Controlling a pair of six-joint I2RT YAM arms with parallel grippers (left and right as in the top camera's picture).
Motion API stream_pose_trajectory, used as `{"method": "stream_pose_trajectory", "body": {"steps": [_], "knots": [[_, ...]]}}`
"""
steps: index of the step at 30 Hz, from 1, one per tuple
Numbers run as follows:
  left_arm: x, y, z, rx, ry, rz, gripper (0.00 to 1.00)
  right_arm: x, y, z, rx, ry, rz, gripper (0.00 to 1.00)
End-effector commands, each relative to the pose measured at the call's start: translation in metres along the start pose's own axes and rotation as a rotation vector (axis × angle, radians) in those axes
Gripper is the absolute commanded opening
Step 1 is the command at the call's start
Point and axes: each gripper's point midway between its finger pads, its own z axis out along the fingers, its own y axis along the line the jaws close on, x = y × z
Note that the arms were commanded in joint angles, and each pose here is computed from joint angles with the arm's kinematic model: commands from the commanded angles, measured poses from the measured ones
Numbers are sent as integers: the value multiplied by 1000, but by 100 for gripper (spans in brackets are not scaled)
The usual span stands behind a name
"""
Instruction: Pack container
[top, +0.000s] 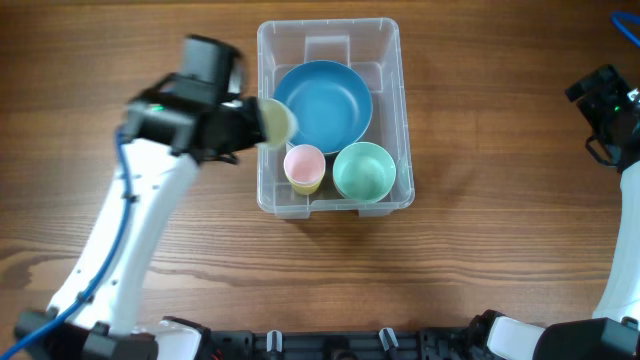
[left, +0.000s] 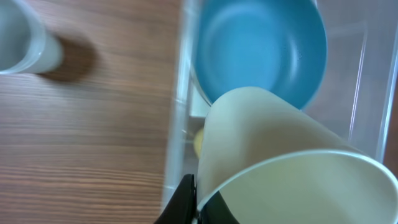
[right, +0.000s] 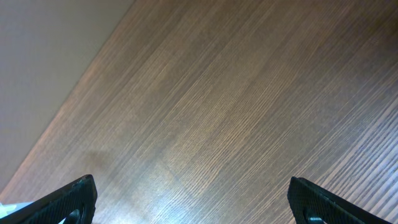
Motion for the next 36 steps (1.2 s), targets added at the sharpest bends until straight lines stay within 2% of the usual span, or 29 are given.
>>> {"method": "stream_pose_trajectory", "body": {"steps": [1, 4, 11, 13, 14, 15, 17, 18, 22, 26, 28, 30, 36], "knots": [[12, -21, 27, -44, 38, 57, 4, -1, 0, 1, 1, -2, 10, 100], [25, -30, 45, -58, 94, 88, 4, -1, 0, 1, 1, -2, 11, 100], [45, -25, 63, -119, 188, 38, 4, -1, 0, 1, 1, -2, 11, 100], [44, -25, 58, -113, 177, 33, 16, -1, 0, 1, 1, -2, 11, 100], [42, -24, 55, -110, 169, 30, 33, -1, 0, 1, 1, -2, 11, 100], [41, -23, 51, -108, 163, 26, 43, -1, 0, 1, 1, -2, 11, 100], [37, -16, 43, -107, 149, 7, 52, -1, 0, 1, 1, -2, 11, 100], [34, -12, 37, -107, 140, -6, 62, -1, 0, 1, 1, -2, 11, 100], [16, 27, 12, -168, 69, -92, 74, -1, 0, 1, 1, -2, 11, 100], [-8, 94, -11, -277, -11, -257, 89, -1, 0, 1, 1, -2, 11, 100], [-18, 129, -16, -313, -34, -355, 91, -1, 0, 1, 1, -2, 11, 100], [-28, 161, -15, -337, -51, -447, 88, -1, 0, 1, 1, -2, 11, 100], [-41, 212, 25, -241, 33, -518, 84, -1, 0, 1, 1, -2, 11, 100]]}}
